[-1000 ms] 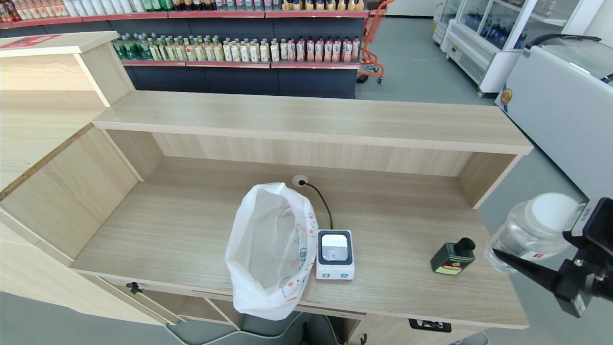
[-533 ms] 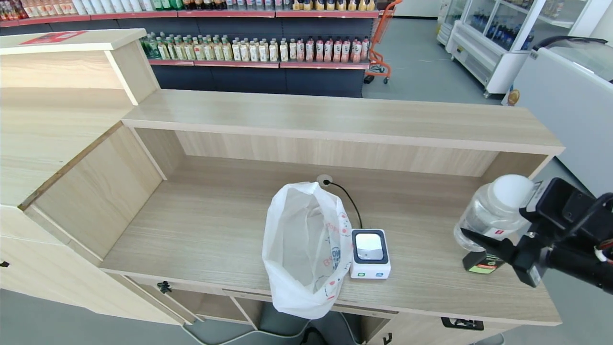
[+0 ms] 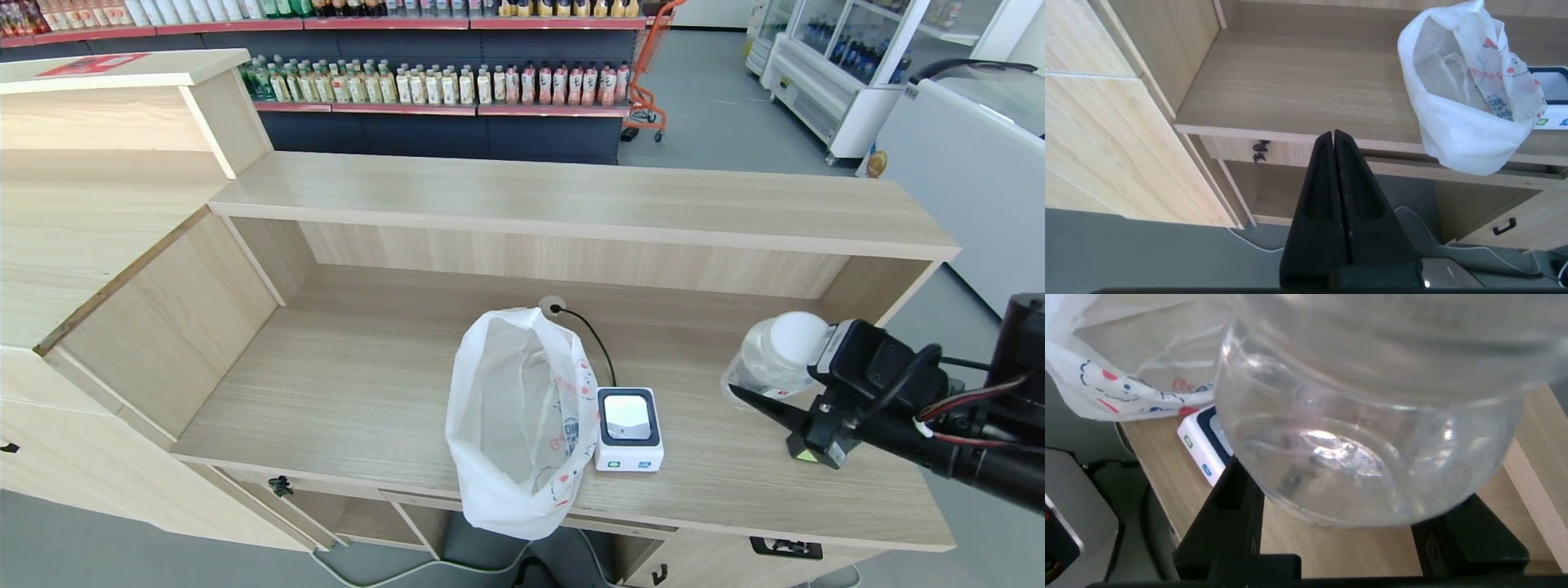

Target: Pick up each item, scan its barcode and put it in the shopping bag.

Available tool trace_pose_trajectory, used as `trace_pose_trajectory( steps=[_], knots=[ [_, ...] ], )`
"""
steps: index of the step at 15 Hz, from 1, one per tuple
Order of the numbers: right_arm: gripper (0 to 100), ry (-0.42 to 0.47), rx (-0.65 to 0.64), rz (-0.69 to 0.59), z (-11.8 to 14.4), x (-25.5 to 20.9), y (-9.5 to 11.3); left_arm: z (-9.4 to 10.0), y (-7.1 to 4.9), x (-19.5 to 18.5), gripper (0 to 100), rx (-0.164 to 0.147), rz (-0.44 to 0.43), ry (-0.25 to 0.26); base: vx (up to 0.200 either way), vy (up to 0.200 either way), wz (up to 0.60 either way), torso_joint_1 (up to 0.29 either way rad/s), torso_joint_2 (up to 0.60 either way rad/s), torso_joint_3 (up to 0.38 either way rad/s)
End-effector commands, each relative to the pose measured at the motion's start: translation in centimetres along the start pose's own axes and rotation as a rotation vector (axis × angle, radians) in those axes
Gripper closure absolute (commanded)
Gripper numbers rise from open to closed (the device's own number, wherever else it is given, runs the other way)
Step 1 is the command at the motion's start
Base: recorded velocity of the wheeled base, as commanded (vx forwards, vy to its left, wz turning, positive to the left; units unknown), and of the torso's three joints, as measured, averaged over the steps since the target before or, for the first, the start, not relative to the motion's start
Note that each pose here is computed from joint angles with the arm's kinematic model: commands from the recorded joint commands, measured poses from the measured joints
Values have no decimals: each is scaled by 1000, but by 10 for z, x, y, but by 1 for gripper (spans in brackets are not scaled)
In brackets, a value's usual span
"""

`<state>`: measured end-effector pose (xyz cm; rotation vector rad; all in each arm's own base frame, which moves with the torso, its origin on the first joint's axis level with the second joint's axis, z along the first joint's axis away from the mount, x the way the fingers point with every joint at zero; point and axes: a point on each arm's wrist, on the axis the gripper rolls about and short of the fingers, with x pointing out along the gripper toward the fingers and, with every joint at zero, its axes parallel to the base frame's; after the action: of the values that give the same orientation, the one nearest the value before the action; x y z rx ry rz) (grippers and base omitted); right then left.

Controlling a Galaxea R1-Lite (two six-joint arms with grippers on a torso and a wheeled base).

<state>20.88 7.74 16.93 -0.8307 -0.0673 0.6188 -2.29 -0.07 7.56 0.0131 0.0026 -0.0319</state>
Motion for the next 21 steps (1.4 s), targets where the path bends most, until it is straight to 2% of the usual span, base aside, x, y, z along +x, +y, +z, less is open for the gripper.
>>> trace_pose_trajectory(
  steps=[1,3,7,11,14,21],
  knots=[
    [100,11,-21,97,-19,16,17,0,0,0,100,-1,0,2,0,0,0,0,0,0],
    [100,-49,-81,120,-42,34,23,0,0,0,100,-1,0,0,0,0,0,0,0,0],
    [100,-99,-185,155,-70,67,23,0,0,0,100,-1,1,2,0,0,0,0,0,0],
    [100,-225,-269,232,-81,88,28,0,0,0,100,-1,0,0,0,0,0,0,0,0],
    [100,-240,-298,252,-92,95,30,0,0,0,100,-1,1,2,0,0,0,0,0,0],
    [100,-403,-380,282,-102,120,22,0,0,0,100,1,1,2,0,0,0,0,0,0]
  ],
)
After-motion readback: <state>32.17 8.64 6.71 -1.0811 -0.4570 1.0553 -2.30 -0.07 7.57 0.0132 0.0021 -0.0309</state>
